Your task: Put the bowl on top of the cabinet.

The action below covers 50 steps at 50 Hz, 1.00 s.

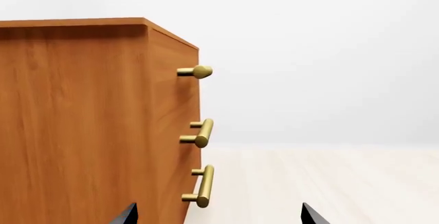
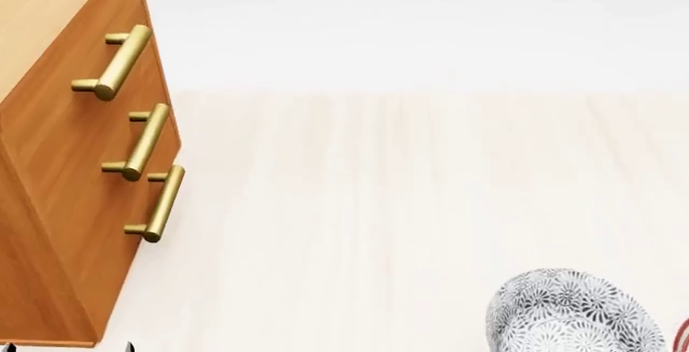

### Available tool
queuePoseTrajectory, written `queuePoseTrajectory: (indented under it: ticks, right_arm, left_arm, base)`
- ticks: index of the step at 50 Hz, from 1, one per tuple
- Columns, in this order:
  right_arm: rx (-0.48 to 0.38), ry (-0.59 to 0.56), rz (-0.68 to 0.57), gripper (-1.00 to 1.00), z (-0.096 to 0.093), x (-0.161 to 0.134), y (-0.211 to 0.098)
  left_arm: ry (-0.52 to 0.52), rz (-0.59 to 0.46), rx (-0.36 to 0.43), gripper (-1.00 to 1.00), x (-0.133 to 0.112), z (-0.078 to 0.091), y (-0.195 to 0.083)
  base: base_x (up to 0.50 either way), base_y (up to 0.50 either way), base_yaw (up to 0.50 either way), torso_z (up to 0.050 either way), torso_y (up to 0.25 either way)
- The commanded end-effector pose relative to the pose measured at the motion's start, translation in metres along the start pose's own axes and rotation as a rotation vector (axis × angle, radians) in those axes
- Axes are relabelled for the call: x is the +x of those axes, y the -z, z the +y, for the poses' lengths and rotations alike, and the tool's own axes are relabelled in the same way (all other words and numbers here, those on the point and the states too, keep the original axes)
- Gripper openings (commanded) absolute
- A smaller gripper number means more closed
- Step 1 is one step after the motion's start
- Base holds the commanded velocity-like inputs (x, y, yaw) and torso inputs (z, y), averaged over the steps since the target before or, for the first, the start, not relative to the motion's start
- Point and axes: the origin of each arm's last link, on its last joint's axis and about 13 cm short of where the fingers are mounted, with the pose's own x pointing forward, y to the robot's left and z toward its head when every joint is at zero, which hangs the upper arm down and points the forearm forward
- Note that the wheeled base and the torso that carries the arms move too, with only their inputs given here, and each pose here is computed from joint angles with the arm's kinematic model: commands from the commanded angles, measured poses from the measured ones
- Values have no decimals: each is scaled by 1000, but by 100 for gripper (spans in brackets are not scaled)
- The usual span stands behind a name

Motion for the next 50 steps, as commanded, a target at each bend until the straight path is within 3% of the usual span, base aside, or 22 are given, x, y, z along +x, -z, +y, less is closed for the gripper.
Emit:
queuePoseTrajectory:
  ticks: [1,19,27,29,31,35,42,46,50]
  right_arm:
    - [-4,1,0,100,0,1,1]
    - [-13,63,8,100,1,1,-1]
    - [48,134,30,100,-2,1,-11]
    - [66,239,41,100,-2,3,-14]
    - [13,465,68,100,-2,9,-16]
    - [66,388,-15,100,-1,6,-21]
    - [119,349,-48,100,-8,2,-29]
    - [204,243,-31,100,-12,2,-29]
    - [259,300,-13,100,-18,2,-29]
  left_arm:
    - [1,2,0,100,0,0,0]
    - [0,1,0,100,0,0,0]
    - [-1,2,0,100,0,0,0]
    - [0,2,1,100,0,0,0]
    - [0,2,2,100,0,0,0]
    - [-4,1,-2,100,1,1,-1]
    - [0,5,-1,100,2,0,1]
    - [0,8,-1,100,3,0,2]
    - [1,9,-1,100,3,0,2]
  base:
    - [234,0,0,0,0]
    - [102,0,0,0,0]
    - [0,0,0,0,0]
    - [0,0,0,0,0]
    - [0,0,0,0,0]
    - [0,0,0,0,0]
    - [0,0,0,0,0]
    - [0,0,0,0,0]
    - [0,0,0,0,0]
